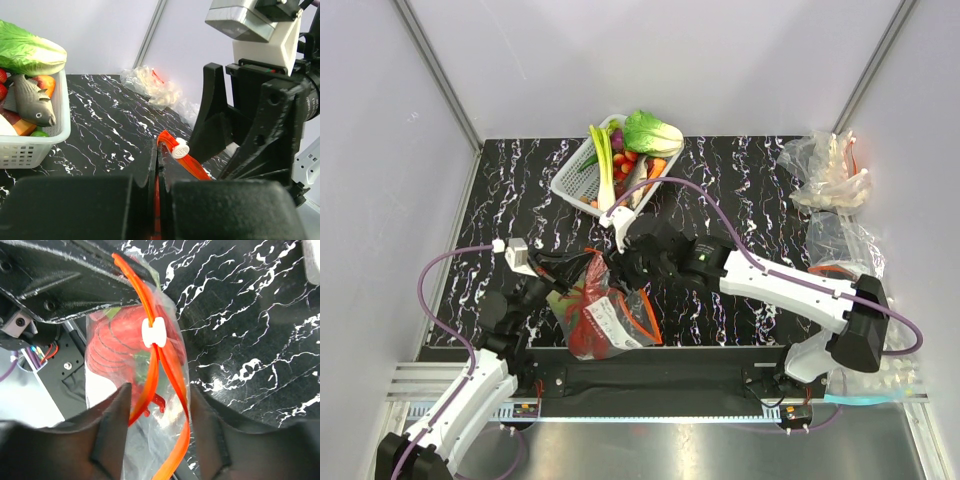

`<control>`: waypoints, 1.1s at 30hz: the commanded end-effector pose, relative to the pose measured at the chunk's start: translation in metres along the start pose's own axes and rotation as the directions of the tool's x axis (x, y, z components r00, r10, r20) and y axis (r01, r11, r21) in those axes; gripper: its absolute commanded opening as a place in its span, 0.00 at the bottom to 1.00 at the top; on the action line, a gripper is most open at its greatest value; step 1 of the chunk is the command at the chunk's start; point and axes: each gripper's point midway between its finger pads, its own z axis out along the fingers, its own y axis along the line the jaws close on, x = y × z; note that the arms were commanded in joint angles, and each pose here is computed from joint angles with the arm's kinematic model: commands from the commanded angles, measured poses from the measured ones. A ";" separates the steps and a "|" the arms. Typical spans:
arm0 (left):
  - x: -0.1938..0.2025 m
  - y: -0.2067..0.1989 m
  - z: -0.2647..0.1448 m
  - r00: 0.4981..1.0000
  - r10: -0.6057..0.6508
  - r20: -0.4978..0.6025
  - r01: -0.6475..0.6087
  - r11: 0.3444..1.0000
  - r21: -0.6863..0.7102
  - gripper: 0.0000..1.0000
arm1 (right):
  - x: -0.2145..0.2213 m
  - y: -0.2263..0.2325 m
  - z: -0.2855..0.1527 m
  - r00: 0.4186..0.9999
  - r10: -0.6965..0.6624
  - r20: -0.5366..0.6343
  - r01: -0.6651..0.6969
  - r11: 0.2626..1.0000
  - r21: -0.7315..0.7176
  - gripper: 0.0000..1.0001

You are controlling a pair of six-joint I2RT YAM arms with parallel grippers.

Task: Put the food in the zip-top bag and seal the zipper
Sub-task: Zip the zipper food storage bag at the center of the board.

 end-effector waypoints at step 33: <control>0.034 0.078 0.024 0.981 -0.136 -0.140 0.064 0.902 -0.426 0.00 | 0.024 -0.124 0.044 0.964 -0.260 -0.051 0.189 0.538 0.821 0.00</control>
